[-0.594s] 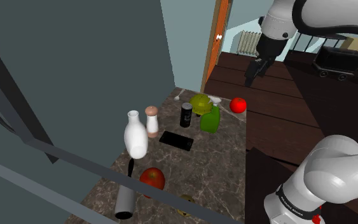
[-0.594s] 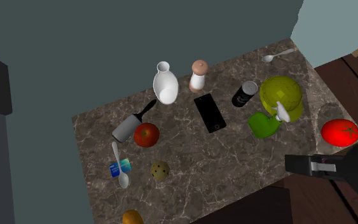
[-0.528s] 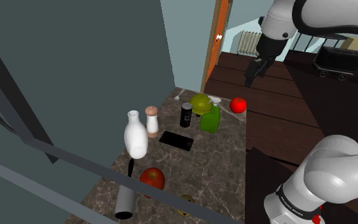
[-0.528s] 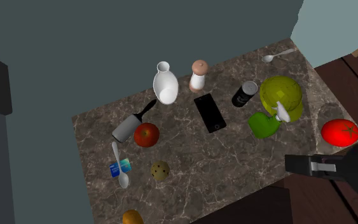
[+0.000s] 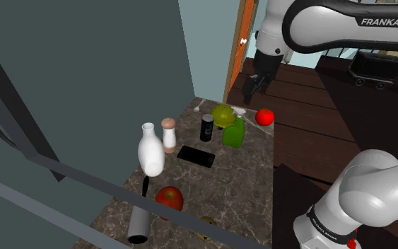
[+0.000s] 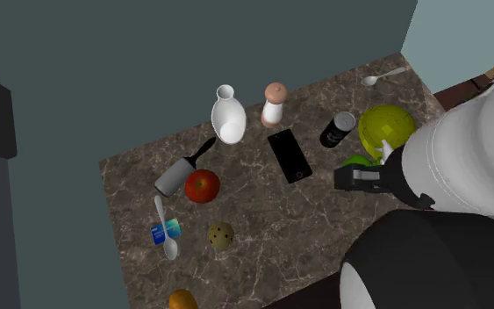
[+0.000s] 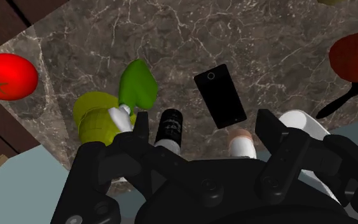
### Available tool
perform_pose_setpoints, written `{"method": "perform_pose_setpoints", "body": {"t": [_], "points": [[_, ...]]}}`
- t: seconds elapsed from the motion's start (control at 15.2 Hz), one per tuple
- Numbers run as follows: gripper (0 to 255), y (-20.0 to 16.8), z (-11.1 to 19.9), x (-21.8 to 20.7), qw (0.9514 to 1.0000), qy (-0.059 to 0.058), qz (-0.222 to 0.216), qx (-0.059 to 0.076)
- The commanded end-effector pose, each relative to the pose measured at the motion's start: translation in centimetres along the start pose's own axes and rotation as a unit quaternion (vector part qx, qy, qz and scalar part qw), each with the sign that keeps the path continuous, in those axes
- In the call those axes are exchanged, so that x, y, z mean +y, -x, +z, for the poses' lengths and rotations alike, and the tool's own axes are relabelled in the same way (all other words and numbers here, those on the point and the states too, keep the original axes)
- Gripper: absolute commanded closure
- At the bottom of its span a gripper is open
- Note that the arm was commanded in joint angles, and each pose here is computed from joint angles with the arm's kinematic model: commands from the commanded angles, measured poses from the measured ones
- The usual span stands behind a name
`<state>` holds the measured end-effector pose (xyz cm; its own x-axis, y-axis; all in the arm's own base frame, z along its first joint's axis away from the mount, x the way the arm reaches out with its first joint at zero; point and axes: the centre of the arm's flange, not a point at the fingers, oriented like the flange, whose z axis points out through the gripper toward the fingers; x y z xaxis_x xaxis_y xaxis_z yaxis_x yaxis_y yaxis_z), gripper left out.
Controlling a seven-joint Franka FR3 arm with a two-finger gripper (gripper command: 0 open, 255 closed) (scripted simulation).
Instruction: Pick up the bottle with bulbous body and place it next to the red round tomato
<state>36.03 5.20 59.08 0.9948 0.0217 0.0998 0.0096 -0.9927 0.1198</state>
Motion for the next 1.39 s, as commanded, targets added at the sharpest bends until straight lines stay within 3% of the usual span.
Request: {"method": "perform_pose_setpoints", "body": {"t": [0.0,1.32], "points": [[0,-1.7,0.6,-2.0,1.0000,-0.005,-0.002,-0.001],[0,-17.8,9.2,-20.4,0.9987,-0.044,-0.021,-0.016]]}}
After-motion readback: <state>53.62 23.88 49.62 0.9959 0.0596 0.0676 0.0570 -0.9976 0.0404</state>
